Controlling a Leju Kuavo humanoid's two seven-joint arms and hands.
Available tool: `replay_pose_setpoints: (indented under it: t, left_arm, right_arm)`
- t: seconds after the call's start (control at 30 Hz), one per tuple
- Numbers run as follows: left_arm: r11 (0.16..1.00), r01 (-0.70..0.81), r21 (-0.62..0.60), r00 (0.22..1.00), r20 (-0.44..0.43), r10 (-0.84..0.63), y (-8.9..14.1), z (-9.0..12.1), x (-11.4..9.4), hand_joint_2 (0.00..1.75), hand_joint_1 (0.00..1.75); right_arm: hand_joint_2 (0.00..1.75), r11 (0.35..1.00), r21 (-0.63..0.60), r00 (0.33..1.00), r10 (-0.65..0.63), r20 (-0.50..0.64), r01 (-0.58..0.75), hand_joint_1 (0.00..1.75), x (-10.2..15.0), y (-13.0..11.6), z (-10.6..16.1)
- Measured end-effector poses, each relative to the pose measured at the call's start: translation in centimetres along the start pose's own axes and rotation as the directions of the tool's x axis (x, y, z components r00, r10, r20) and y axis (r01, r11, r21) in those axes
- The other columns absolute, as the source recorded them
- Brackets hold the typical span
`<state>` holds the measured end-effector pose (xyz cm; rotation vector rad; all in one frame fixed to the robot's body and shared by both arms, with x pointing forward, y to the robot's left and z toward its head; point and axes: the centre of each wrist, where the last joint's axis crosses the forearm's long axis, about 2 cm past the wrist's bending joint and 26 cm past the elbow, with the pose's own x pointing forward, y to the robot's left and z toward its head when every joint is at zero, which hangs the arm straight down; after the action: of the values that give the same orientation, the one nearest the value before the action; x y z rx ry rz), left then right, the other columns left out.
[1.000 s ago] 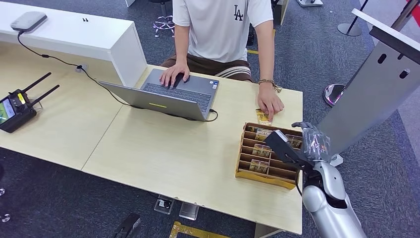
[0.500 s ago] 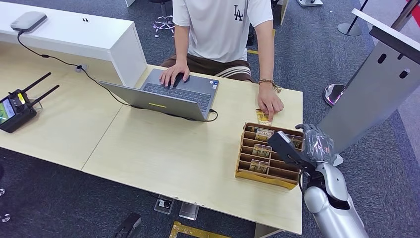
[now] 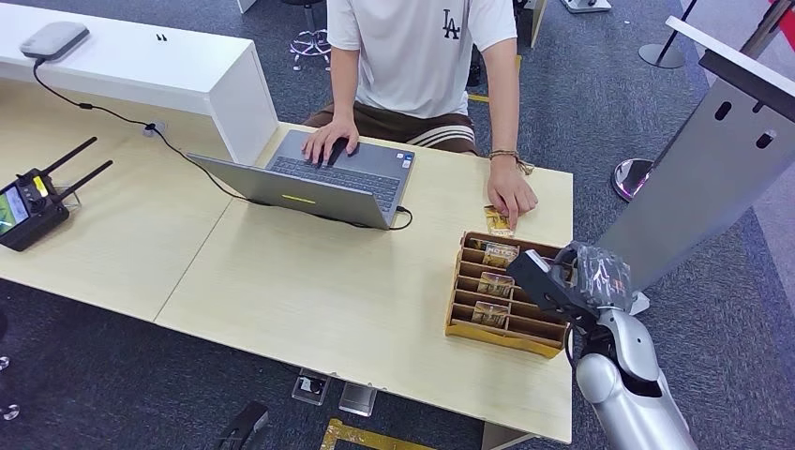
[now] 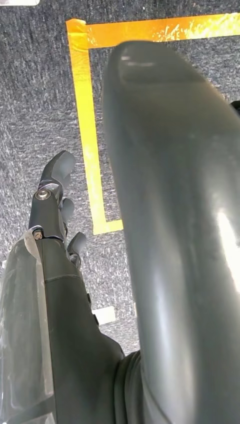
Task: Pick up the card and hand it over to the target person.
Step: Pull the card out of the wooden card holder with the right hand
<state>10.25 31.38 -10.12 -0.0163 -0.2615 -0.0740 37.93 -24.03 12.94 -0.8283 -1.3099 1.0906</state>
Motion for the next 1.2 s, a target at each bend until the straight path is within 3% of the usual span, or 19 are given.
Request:
replay_pose_setpoints:
  t: [0.23,0.87,1.2]
  left_arm:
    - [1.000,0.000,0.000,1.000,0.000,0.000,-0.02,0.00,0.03,0.00,0.00]
    - [1.000,0.005,-0.002,1.000,0.004,-0.005,0.00,-0.01,0.14,0.00,0.00]
    - [1.000,0.005,-0.002,1.000,0.005,-0.005,-0.08,-0.01,0.20,0.00,0.00]
  right_arm:
    - [1.75,1.000,0.000,1.000,-0.004,0.001,0.004,1.34,-0.04,0.03,0.02]
    - [1.75,1.000,0.004,1.000,-0.009,0.003,0.009,0.97,-0.02,0.07,-0.03]
    - [1.75,1.000,0.007,1.000,-0.010,0.002,0.010,0.99,-0.04,0.20,0.02]
